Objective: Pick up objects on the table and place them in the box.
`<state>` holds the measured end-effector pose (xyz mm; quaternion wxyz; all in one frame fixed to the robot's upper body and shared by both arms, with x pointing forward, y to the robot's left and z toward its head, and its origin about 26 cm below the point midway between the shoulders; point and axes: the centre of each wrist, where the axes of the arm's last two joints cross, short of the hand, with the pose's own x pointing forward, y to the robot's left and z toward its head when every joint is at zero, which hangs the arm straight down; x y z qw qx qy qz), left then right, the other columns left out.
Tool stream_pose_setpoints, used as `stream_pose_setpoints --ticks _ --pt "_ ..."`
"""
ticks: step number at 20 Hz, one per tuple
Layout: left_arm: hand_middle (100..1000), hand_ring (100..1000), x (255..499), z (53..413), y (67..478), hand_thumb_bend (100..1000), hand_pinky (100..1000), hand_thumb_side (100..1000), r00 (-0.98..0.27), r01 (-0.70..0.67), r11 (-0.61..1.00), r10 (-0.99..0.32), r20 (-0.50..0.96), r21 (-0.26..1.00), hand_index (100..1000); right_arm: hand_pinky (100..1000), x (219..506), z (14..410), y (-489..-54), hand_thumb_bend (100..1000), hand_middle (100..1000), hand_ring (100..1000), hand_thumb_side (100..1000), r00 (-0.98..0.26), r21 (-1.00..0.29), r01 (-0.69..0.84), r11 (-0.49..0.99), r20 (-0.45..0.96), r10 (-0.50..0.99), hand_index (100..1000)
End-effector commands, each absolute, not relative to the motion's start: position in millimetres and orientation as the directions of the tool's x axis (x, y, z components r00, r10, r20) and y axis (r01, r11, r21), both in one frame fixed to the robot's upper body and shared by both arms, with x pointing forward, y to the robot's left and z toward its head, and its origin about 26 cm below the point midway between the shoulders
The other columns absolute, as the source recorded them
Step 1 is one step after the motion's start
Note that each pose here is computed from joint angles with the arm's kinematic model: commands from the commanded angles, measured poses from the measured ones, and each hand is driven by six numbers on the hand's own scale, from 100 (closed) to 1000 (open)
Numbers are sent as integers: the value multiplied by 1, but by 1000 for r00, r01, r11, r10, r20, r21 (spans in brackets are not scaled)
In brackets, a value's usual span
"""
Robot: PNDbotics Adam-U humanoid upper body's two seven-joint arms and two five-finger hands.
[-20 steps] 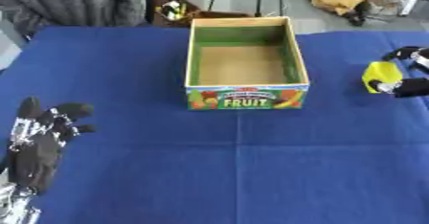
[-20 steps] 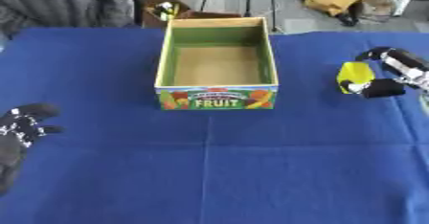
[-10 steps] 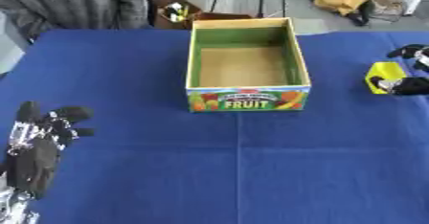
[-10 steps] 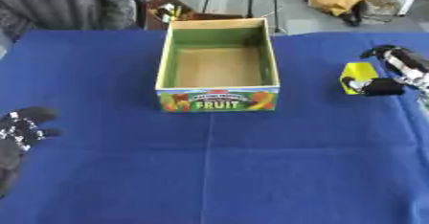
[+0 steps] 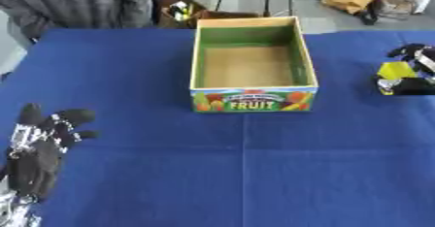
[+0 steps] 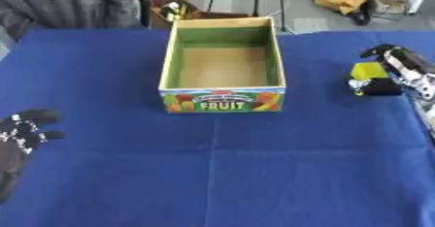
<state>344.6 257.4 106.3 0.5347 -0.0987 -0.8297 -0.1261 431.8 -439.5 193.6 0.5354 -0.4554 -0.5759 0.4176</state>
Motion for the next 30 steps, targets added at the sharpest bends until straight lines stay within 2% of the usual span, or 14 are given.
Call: stream_pose_setpoints --ticks 1,11,12,13,16,19,23,30 --pt "690 827 345 116 257 509 705 1000 -438 303 945 23 899 124 728 695 432 207 -443 301 859 831 480 -5 -971 104 214 214 977 854" --pt "691 828 345 116 257 512 706 1000 -439 302 945 23 898 123 727 586 432 204 -444 197 854 738 402 8 -973 89 215 216 976 842" --pt "691 828 345 116 257 512 707 1000 -438 302 945 23 898 123 727 549 432 204 -444 131 851 708 350 9 -972 89 216 217 976 837" --pt "691 828 345 116 257 513 707 1000 -438 302 946 23 898 123 727 540 432 204 -443 104 850 698 327 9 -972 89 218 220 975 834" --pt "692 828 345 116 257 514 707 1000 -438 301 946 23 899 122 727 494 432 204 -443 100 845 669 183 4 -968 96 231 232 973 822" --pt "692 828 345 116 257 515 707 1000 -438 301 946 24 899 121 727 434 432 204 -442 100 842 646 100 0 -964 102 244 245 969 812" --pt "692 829 345 116 258 516 708 1000 -438 299 946 23 899 121 727 262 432 207 -441 100 818 555 100 -6 -958 121 259 260 966 781" --pt "692 829 345 116 258 518 708 1000 -438 299 946 22 899 122 727 200 432 216 -430 100 807 518 100 -68 -938 179 295 288 955 757"
